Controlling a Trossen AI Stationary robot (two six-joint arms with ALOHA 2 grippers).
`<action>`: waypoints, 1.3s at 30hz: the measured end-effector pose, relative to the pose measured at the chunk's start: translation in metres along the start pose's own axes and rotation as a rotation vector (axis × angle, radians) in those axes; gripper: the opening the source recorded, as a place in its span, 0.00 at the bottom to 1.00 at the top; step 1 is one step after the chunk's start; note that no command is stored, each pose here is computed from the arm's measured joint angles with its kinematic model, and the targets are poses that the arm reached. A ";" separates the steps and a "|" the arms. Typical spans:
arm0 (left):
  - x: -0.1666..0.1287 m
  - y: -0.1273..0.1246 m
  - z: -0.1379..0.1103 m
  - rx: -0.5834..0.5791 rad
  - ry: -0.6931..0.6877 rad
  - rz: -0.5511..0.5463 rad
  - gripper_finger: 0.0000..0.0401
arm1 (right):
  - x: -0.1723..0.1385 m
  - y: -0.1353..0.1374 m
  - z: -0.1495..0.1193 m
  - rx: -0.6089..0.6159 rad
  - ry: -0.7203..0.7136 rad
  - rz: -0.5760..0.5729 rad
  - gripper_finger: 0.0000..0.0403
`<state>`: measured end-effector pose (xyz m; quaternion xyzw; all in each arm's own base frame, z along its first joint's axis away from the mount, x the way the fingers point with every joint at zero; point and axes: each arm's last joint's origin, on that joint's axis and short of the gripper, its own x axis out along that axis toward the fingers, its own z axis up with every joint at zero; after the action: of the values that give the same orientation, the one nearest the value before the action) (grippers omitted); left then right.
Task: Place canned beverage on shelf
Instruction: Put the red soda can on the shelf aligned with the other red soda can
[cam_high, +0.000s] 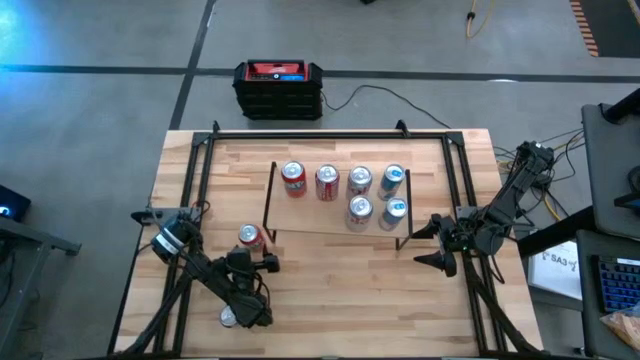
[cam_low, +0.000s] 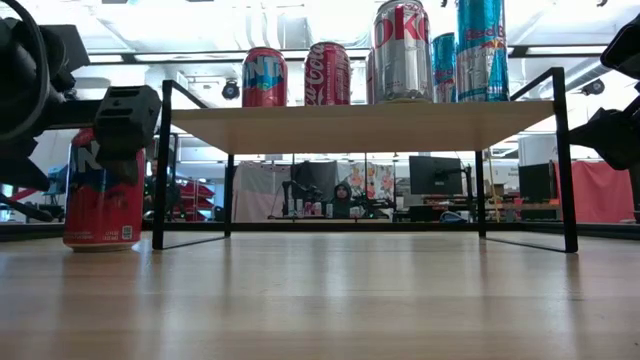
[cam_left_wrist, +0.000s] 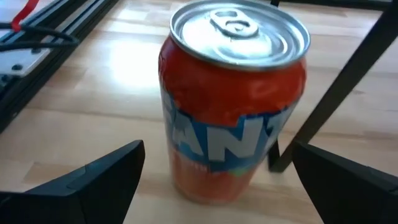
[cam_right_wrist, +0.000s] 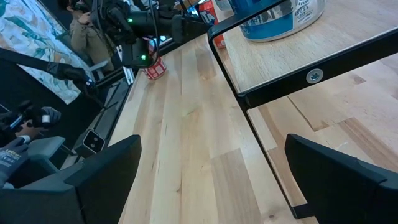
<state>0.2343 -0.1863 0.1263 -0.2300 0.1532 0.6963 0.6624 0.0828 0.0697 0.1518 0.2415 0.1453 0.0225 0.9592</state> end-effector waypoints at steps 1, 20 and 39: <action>0.002 0.001 0.000 0.004 -0.009 -0.005 0.97 | 0.000 0.000 0.000 0.000 0.000 0.000 0.95; 0.023 0.015 -0.002 -0.028 -0.119 -0.084 0.99 | 0.000 0.000 0.000 0.000 0.000 0.000 0.95; 0.029 0.013 -0.002 -0.039 -0.117 -0.080 0.71 | 0.000 0.000 0.000 0.000 0.000 0.000 0.95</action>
<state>0.2211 -0.1637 0.1082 -0.2079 0.0911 0.6843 0.6930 0.0828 0.0697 0.1518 0.2415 0.1453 0.0225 0.9592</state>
